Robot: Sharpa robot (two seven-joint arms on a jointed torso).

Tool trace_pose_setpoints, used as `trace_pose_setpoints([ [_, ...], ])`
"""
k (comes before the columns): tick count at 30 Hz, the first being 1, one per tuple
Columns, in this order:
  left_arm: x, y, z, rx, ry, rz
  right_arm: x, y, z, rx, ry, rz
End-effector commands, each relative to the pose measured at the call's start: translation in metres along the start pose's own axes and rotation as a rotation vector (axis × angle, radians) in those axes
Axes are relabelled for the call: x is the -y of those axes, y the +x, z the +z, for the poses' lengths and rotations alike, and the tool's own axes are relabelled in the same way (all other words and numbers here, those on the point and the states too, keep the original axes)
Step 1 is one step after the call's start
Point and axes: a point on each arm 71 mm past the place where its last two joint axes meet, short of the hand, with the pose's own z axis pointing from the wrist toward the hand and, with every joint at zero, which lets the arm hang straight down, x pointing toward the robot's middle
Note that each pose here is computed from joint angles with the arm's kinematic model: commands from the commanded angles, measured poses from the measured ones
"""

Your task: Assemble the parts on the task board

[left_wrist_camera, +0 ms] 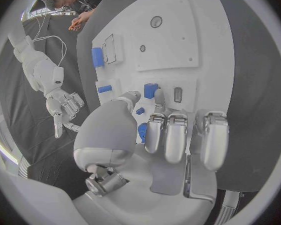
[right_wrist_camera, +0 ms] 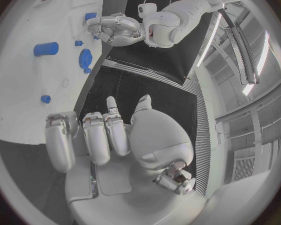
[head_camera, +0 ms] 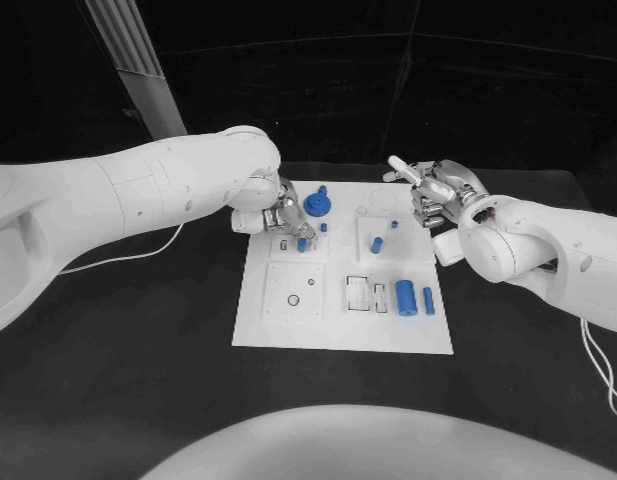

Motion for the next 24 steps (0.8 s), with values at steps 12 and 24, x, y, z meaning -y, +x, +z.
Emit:
trace_pose_setpoints([
  [12,-0.0010,0.0004,0.0007,0.016,-0.005,0.018,-0.0015,0.0003,0.0001,-0.003,-0.006,-0.001],
  [24,-0.0058,-0.0050,-0.0022,0.080,-0.002,0.015,-0.0011,-0.0002,0.0002,-0.003,-0.004,-0.002],
])
